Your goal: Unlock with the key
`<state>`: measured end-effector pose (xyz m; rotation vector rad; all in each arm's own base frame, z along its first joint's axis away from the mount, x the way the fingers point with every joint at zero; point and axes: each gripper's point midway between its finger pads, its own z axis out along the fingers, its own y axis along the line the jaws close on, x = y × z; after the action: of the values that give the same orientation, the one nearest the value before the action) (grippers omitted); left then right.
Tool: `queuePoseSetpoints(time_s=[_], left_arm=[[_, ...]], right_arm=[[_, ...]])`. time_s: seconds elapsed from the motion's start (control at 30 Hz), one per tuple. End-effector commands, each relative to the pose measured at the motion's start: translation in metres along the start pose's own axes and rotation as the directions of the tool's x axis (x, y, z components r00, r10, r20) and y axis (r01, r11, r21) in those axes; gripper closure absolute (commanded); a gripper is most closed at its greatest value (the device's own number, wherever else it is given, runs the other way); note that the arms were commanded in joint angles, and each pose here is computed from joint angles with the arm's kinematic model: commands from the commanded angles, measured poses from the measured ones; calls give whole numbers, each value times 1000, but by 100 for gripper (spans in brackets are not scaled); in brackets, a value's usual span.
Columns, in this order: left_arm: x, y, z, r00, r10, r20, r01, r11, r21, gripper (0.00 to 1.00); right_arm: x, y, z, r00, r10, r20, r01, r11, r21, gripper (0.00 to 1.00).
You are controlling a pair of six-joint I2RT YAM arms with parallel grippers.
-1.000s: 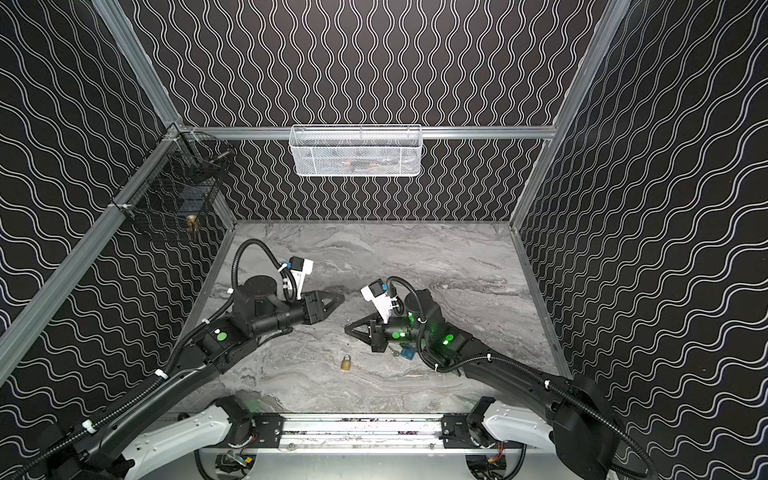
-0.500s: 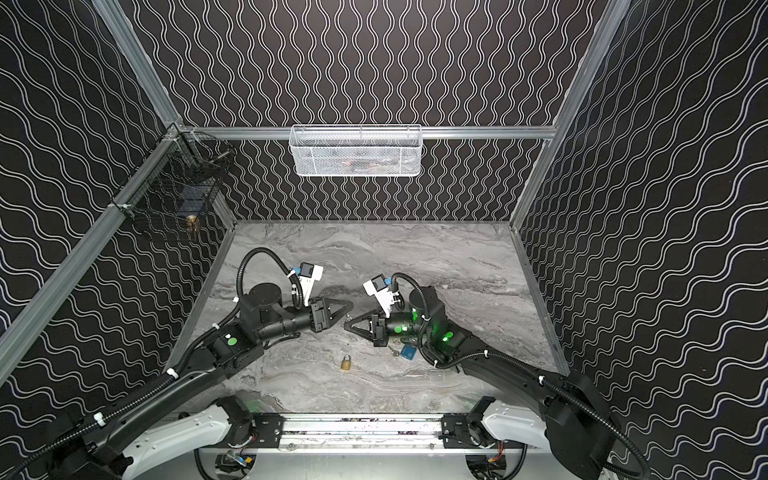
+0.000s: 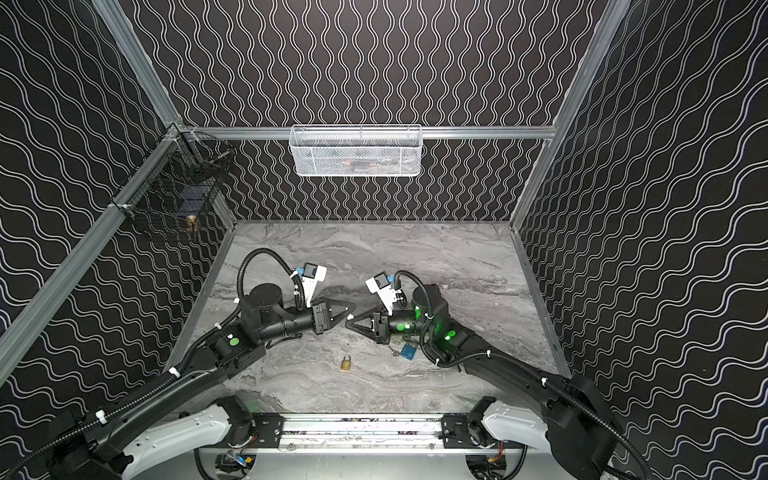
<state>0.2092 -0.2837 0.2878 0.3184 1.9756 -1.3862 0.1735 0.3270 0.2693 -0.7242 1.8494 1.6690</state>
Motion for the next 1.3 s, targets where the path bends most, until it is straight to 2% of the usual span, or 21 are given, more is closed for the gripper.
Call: queuePoseSetpoints(time_s=[0.0,0.13,0.47,0.57,0.7,0.8,1.07,1.27], left_arm=[[-5,4,-2,999,40,18,-39,998,-39,100],[-10,3,0,998,43,36,-42,998,-41,100],[-14,0,3,997,53,49,-52,998,-20,100],[-16,0,2,996,58,62,-56,998,-22,100],[-17,1,1,996,61,65,-59,998,-36,100],[-17,1,1,996,65,65,-63,997,-39,100],[-19,0,4,996,64,70,-62,998,-26,100],[-22,-2,1,994,65,83,-63,998,-26,100]], right_arm=[[-6,8,-3,999,-44,8,44,999,-2,70],[-8,8,-9,999,-46,19,45,999,22,59],[-17,9,-7,999,25,28,-24,1000,-12,65],[-17,1,-6,999,32,16,-33,999,36,66],[-22,-5,-13,999,0,38,-5,993,118,61],[-26,1,-16,999,-30,40,25,992,121,61],[-28,2,-11,999,-23,26,21,994,105,63],[-30,-7,-20,998,-51,32,44,977,207,61]])
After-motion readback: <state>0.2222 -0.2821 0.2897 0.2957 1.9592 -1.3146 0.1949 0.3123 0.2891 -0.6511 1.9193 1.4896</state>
